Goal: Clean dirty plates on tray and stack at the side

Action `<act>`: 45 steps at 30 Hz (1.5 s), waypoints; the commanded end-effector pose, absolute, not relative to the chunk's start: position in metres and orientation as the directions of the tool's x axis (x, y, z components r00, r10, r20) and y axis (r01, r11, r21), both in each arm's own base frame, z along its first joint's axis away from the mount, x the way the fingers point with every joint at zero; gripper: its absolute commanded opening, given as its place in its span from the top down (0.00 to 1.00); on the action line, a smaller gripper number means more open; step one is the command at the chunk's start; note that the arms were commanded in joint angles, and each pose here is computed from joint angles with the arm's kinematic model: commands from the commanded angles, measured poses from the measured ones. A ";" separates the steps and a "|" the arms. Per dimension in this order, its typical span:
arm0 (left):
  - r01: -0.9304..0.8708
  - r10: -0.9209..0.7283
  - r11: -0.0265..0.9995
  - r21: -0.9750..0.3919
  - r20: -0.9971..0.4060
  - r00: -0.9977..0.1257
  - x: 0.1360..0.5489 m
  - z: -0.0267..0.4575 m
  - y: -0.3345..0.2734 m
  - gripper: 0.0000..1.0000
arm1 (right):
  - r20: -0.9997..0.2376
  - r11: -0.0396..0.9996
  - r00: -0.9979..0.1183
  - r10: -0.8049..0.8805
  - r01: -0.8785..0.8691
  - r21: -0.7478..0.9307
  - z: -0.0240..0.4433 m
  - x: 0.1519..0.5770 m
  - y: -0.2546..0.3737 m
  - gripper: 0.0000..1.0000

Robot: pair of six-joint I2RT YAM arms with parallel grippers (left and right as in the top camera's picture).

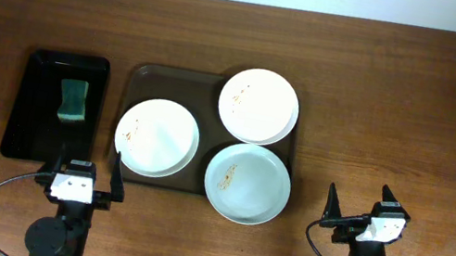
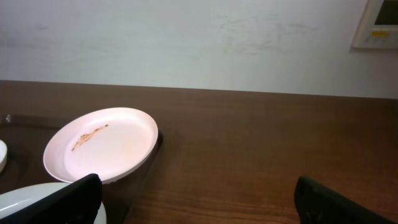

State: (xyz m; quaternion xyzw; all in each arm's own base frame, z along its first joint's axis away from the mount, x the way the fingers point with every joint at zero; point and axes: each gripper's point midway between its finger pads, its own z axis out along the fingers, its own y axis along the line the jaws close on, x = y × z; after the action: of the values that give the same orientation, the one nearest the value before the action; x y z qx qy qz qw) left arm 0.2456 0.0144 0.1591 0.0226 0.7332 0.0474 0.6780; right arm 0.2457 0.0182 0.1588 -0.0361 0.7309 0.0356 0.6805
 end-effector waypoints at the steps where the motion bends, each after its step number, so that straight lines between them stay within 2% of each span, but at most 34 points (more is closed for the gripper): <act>1: -0.037 0.106 0.993 0.110 -0.991 -0.078 0.245 0.158 0.015 0.01 | -0.997 0.997 -0.073 -0.004 -0.081 0.002 0.157 0.246 0.014 0.02; 9: -0.025 0.103 0.994 0.104 -0.993 -0.053 0.246 0.163 0.013 0.01 | -0.997 0.993 -0.067 0.023 -0.113 0.030 0.160 0.245 0.020 0.02; 15: 0.022 0.048 0.998 0.051 -0.993 0.104 0.244 0.206 0.003 0.01 | -0.995 0.984 -0.038 0.089 -0.149 0.094 0.180 0.242 0.027 0.02; 22: 0.080 0.052 0.995 0.065 -0.988 0.148 0.236 0.251 -0.008 0.01 | -0.996 0.972 0.008 0.089 -0.218 0.085 0.224 0.229 0.038 0.02; 30: 0.092 0.052 0.994 0.062 -0.993 0.104 0.246 0.313 -0.009 0.01 | -0.996 0.955 0.035 0.087 -0.288 0.073 0.299 0.219 0.049 0.02; 34: 0.116 0.046 0.992 0.052 -0.998 0.050 0.266 0.337 -0.011 0.01 | -0.996 0.935 0.005 0.085 -0.347 0.078 0.330 0.230 0.060 0.02; 38: 0.148 0.036 0.989 0.028 -0.998 -0.051 0.294 0.357 -0.013 0.01 | -0.994 0.886 -0.069 0.080 -0.451 0.103 0.355 0.249 0.079 0.02; 40: 0.149 0.029 0.989 0.011 -0.992 -0.120 0.310 0.364 -0.011 0.01 | -0.989 0.851 -0.123 0.077 -0.508 0.129 0.362 0.259 0.090 0.02; 42: 0.148 0.017 0.989 -0.018 -0.973 -0.232 0.331 0.370 -0.009 0.01 | -0.972 0.811 -0.225 0.073 -0.554 0.189 0.364 0.277 0.101 0.02; 45: 0.144 0.005 0.988 -0.049 -0.936 -0.352 0.350 0.376 -0.007 0.01 | -0.938 0.801 -0.340 0.068 -0.542 0.255 0.361 0.301 0.105 0.02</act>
State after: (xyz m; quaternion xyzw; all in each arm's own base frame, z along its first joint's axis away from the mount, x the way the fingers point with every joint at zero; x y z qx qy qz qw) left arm 0.3284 -0.0056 0.3531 0.0458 0.8021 -0.0484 0.5935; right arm 0.2848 0.0907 0.3533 -0.1389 0.7585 0.2336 0.5923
